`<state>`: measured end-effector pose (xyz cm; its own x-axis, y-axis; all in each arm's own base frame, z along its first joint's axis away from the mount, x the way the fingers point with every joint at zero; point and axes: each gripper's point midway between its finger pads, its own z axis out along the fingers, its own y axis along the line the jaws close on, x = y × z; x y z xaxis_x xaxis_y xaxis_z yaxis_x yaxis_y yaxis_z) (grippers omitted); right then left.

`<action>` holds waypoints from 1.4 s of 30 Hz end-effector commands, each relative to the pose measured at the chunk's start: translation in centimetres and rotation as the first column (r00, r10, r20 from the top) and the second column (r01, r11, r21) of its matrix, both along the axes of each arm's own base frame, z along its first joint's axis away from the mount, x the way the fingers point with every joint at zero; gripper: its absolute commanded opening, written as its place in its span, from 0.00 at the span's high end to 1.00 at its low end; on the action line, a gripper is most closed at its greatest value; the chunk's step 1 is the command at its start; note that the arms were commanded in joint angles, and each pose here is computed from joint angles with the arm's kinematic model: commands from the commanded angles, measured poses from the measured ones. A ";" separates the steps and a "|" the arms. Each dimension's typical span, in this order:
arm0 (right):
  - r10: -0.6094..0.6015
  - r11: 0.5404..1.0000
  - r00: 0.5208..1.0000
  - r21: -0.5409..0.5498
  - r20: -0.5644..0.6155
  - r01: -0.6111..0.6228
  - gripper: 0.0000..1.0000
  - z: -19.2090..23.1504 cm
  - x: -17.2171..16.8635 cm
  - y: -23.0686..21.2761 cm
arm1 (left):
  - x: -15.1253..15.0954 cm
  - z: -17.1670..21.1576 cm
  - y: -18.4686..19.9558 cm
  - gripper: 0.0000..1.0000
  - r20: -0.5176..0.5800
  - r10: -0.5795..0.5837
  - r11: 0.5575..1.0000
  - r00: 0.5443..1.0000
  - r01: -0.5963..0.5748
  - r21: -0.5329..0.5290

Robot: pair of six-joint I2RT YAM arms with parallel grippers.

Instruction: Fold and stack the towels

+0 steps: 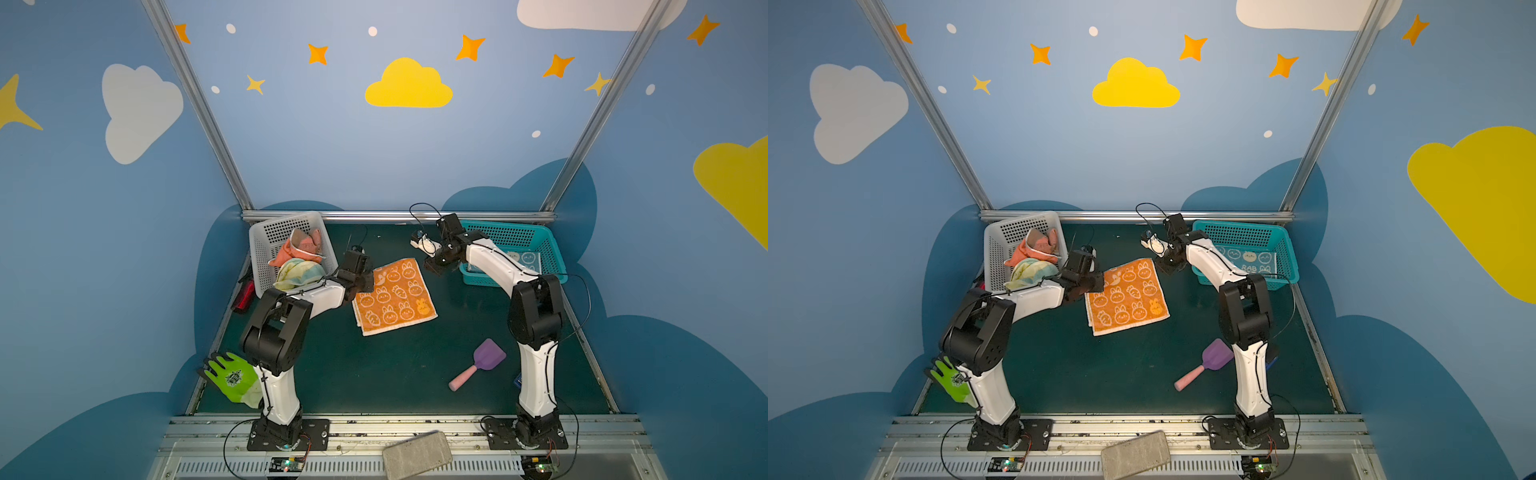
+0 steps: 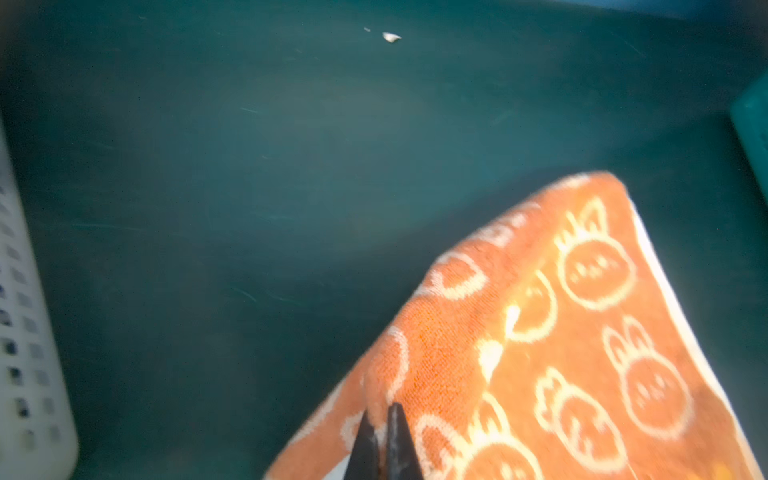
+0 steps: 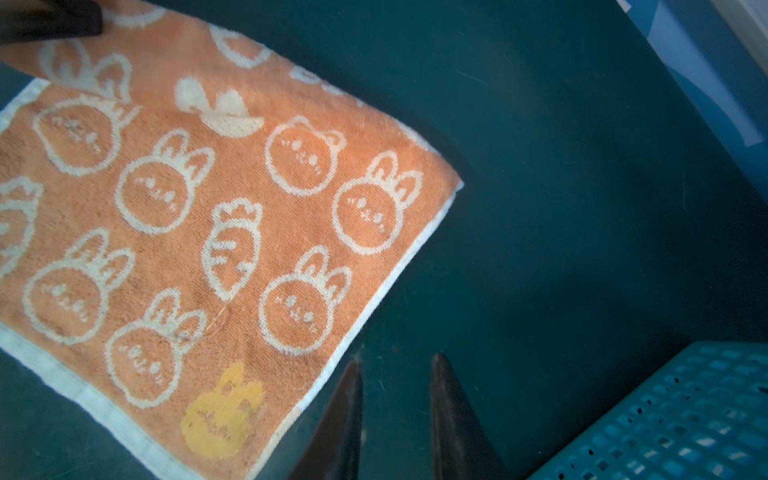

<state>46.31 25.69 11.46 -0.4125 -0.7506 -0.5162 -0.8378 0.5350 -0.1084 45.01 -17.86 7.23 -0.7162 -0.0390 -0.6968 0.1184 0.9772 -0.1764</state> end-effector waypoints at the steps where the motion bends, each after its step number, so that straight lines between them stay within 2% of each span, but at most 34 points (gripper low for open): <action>1: 0.095 0.995 0.994 0.028 0.051 -0.096 0.71 0.4 0.2 1.4 | 0.0 3.0 -1.3 0.96 0.109 -0.063 0.998 0.992 0.062 0.014; 5: 0.146 0.981 0.979 0.110 0.140 -0.162 0.64 2.1 0.5 2.8 | -0.3 4.4 -1.3 0.96 0.173 -0.061 0.998 0.983 0.059 0.019; 8: 0.225 0.959 0.948 0.122 0.224 -0.257 0.60 2.9 0.3 3.5 | -1.0 5.8 -1.9 0.96 0.219 -0.098 0.995 0.971 0.096 0.017; 14: 0.263 0.929 0.924 0.184 0.278 -0.320 0.59 4.3 -0.8 4.3 | -2.4 7.8 -3.0 0.96 0.259 -0.174 0.985 0.950 0.168 0.044; 19: 0.282 0.892 0.896 0.250 0.344 -0.377 0.58 6.1 -2.0 5.0 | -4.2 9.7 -4.7 0.96 0.300 -0.288 0.957 0.909 0.283 0.061; 24: 0.405 0.806 0.803 0.245 0.436 -0.539 0.53 7.0 -4.4 5.8 | -6.9 11.3 -6.6 0.96 0.328 -0.434 0.900 0.839 0.421 0.113; 27: 0.488 0.697 0.737 0.299 0.468 -0.652 0.51 7.3 -6.4 6.9 | -8.4 11.8 -7.4 0.96 0.346 -0.498 0.866 0.795 0.476 0.153; 28: 0.535 0.646 0.695 0.298 0.480 -0.703 0.50 7.4 -7.4 7.3 | -8.7 11.9 -7.6 0.96 0.357 -0.516 0.856 0.779 0.488 0.172; 31: 0.569 0.572 0.677 0.367 0.467 -0.734 0.48 8.3 -8.6 7.8 | -9.7 12.1 -8.0 0.96 0.381 -0.556 0.831 0.738 0.510 0.223; 34: 0.608 0.527 0.657 0.391 0.446 -0.754 0.47 8.3 -9.6 8.1 | -10.3 12.4 -8.0 0.96 0.402 -0.575 0.818 0.713 0.516 0.255; 37: 0.633 0.503 0.647 0.409 0.426 -0.761 0.47 8.4 -10.7 8.0 | -10.2 12.7 -7.6 0.96 0.410 -0.563 0.827 0.718 0.492 0.273; 42: 0.639 0.519 0.675 0.442 0.369 -0.732 0.47 9.0 -12.7 7.4 | -9.8 13.2 -7.1 0.96 0.410 -0.539 0.842 0.736 0.462 0.278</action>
